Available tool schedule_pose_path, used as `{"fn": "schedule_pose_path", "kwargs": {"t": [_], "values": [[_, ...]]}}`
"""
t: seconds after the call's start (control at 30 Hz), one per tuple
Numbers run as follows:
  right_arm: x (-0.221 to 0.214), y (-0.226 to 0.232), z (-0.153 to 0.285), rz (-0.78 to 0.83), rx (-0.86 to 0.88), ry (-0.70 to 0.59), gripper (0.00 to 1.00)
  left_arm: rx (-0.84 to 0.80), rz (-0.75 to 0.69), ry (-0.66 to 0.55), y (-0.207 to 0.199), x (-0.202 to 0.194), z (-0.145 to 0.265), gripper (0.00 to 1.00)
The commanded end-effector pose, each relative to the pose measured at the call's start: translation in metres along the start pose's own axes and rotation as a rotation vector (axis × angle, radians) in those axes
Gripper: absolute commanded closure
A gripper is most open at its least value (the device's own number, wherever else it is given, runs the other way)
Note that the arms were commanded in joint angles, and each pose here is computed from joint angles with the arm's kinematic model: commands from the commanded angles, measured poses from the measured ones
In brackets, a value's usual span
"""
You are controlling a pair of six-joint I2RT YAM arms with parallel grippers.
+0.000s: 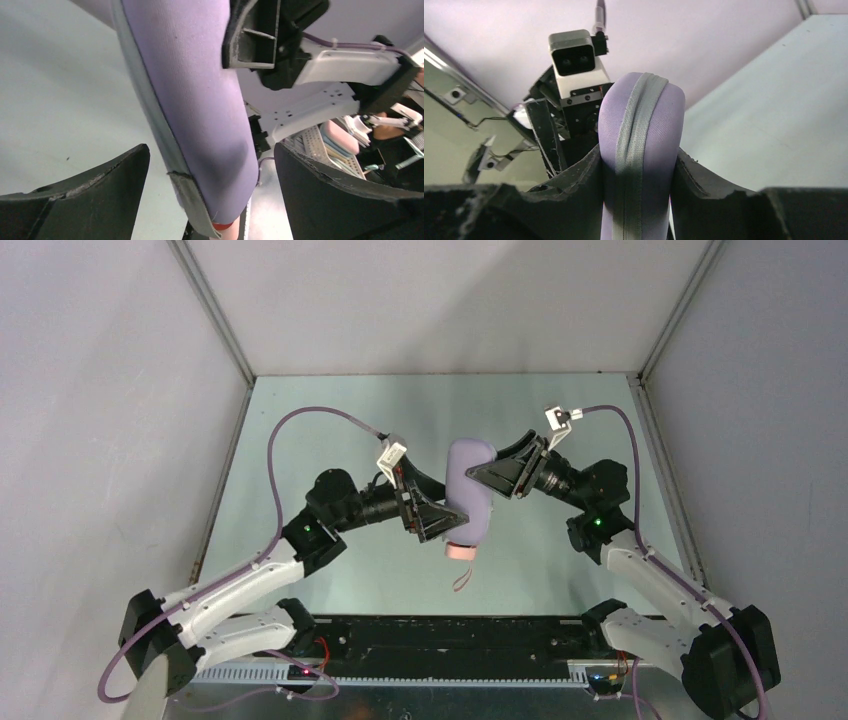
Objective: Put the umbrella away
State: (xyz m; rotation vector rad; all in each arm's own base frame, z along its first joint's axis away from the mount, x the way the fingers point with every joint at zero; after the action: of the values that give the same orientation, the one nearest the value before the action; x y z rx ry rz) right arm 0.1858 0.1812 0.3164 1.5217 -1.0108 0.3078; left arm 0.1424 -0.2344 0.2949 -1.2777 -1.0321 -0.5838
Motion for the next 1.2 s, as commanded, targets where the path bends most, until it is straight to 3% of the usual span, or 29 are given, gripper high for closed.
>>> {"fn": "schedule_pose_path", "kwargs": {"t": [0.0,0.23,0.3,0.33,0.37,0.4,0.43,0.47,0.53,0.67,0.73,0.83,0.97,1.17], "values": [[0.017,0.033,-0.003,0.035,0.198,-0.081,0.74,-0.155,0.016,0.013,-0.015,0.009,-0.005,0.0],[0.021,0.044,-0.009,0.105,0.205,-0.188,0.78,-0.126,0.075,0.112,-0.008,-0.004,-0.02,0.08],[0.021,0.046,-0.009,0.125,0.202,-0.198,0.78,-0.123,0.064,0.117,-0.01,-0.001,-0.021,0.2],[0.019,0.045,-0.009,0.134,0.198,-0.196,0.74,-0.116,0.055,0.129,-0.012,0.002,-0.021,0.34],[0.018,0.045,-0.008,0.144,0.198,-0.197,0.7,-0.078,0.051,0.166,-0.009,-0.001,-0.018,0.42],[0.016,0.044,-0.005,0.146,0.184,-0.194,0.61,-0.067,0.031,0.163,-0.013,0.007,-0.017,0.56],[0.014,0.041,-0.002,0.145,0.166,-0.195,0.56,-0.013,0.022,0.212,-0.008,0.003,-0.013,0.61],[0.013,0.04,0.002,0.147,0.136,-0.194,0.41,0.006,0.005,0.209,-0.012,0.011,-0.011,0.69],[0.009,0.035,0.01,0.166,0.069,-0.18,0.22,0.103,-0.028,0.258,-0.01,0.015,-0.003,0.75],[-0.003,0.024,0.033,0.312,-0.091,-0.1,0.09,0.291,-0.04,0.423,-0.005,0.018,0.014,0.78],[-0.013,0.02,0.045,0.405,-0.153,-0.035,0.09,0.373,-0.045,0.487,-0.003,0.021,0.021,0.79],[-0.026,0.009,0.059,0.556,-0.241,0.045,0.18,0.497,-0.059,0.541,-0.004,0.029,0.033,0.79],[-0.043,-0.006,0.055,0.642,-0.276,-0.024,0.33,0.581,-0.064,0.631,-0.006,0.038,0.038,0.8],[-0.076,-0.027,0.032,0.871,-0.297,-0.001,0.4,0.646,-0.087,0.711,-0.013,0.045,0.045,0.83]]}}
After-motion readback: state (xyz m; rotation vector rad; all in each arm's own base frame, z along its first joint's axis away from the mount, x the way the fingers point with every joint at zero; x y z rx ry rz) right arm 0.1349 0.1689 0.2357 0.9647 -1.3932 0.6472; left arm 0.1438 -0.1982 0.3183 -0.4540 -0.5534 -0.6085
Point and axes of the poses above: each gripper's point midway between its finger pads, its own z axis back along the fingers, its own y axis along the line the jaws close on, x = y × z, the point moved 9 cm from there along z, back along the fingers, and after that the axes turned 3 degrees about -z, right-handed, at the moved point
